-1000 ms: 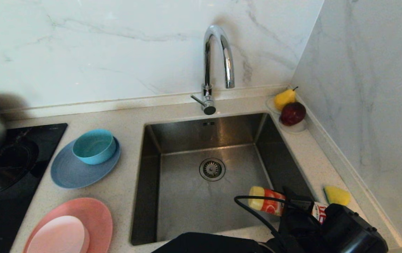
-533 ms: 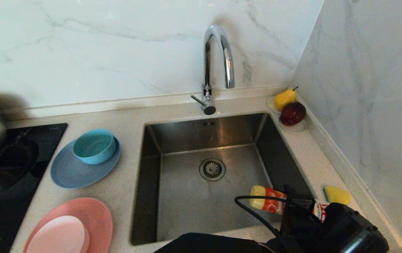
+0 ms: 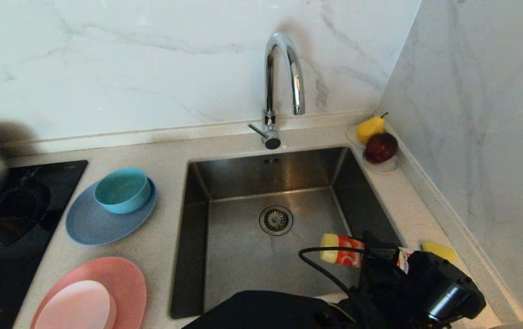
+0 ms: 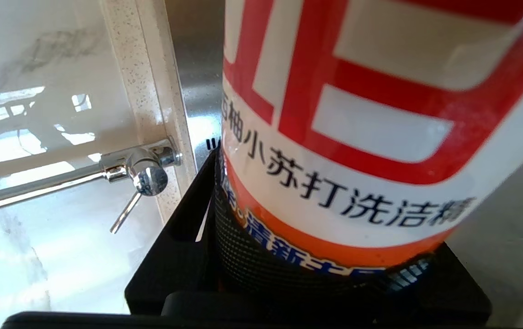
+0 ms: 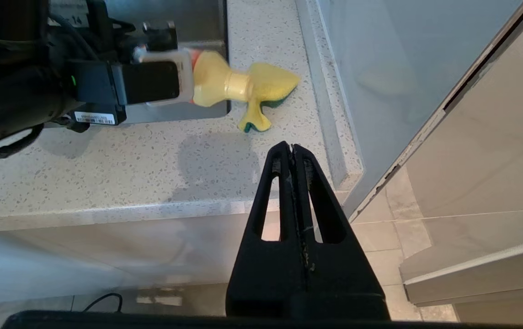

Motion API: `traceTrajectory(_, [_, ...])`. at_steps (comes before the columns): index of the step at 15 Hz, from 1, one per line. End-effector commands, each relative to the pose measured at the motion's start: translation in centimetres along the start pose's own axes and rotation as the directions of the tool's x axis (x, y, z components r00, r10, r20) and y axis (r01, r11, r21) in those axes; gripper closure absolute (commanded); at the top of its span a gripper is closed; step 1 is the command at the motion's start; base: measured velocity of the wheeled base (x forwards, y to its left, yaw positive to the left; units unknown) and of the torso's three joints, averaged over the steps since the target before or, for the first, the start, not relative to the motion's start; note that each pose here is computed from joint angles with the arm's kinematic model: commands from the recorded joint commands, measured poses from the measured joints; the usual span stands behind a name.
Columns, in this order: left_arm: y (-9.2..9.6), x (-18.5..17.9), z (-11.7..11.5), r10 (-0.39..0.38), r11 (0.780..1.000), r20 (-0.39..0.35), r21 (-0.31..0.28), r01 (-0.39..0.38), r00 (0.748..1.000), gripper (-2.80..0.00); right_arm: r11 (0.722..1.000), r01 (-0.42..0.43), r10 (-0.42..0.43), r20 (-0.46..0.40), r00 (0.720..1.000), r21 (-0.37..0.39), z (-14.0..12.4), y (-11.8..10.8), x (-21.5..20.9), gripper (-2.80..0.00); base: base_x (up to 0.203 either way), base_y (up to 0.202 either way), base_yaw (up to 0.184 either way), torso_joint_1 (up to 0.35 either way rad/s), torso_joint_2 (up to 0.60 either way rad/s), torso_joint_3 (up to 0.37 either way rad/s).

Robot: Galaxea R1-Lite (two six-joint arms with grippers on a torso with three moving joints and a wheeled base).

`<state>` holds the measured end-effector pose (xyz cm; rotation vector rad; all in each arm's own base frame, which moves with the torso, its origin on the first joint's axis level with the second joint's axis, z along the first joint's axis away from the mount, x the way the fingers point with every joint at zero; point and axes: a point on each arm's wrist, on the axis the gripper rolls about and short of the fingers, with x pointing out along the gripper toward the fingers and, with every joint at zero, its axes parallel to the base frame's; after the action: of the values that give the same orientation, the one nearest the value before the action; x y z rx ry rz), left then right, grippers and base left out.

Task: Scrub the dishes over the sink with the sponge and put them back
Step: Squeeze it onto the sponge

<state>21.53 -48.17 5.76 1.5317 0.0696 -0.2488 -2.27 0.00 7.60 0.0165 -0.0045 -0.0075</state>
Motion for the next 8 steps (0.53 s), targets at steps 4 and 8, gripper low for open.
traceTrajectory(4, [0.15, 0.48, -0.08, 0.010, 1.000, -0.012, 0.012, -0.010, 1.000, 0.00, 1.000, 0.000, 0.000, 0.000, 1.000, 0.000, 0.01, 0.00, 0.01, 0.00, 0.000, 0.000, 0.000, 0.000, 0.00, 0.000])
traceTrajectory(8, [0.65, 0.46, 0.08, 0.034, 0.997, -0.001, 0.065, -0.033, 0.999, 0.00, 1.000, 0.000, 0.000, 0.000, 1.000, 0.000, 0.01, 0.00, 0.01, 0.00, 0.000, 0.000, 0.000, 0.000, 0.00, 0.000])
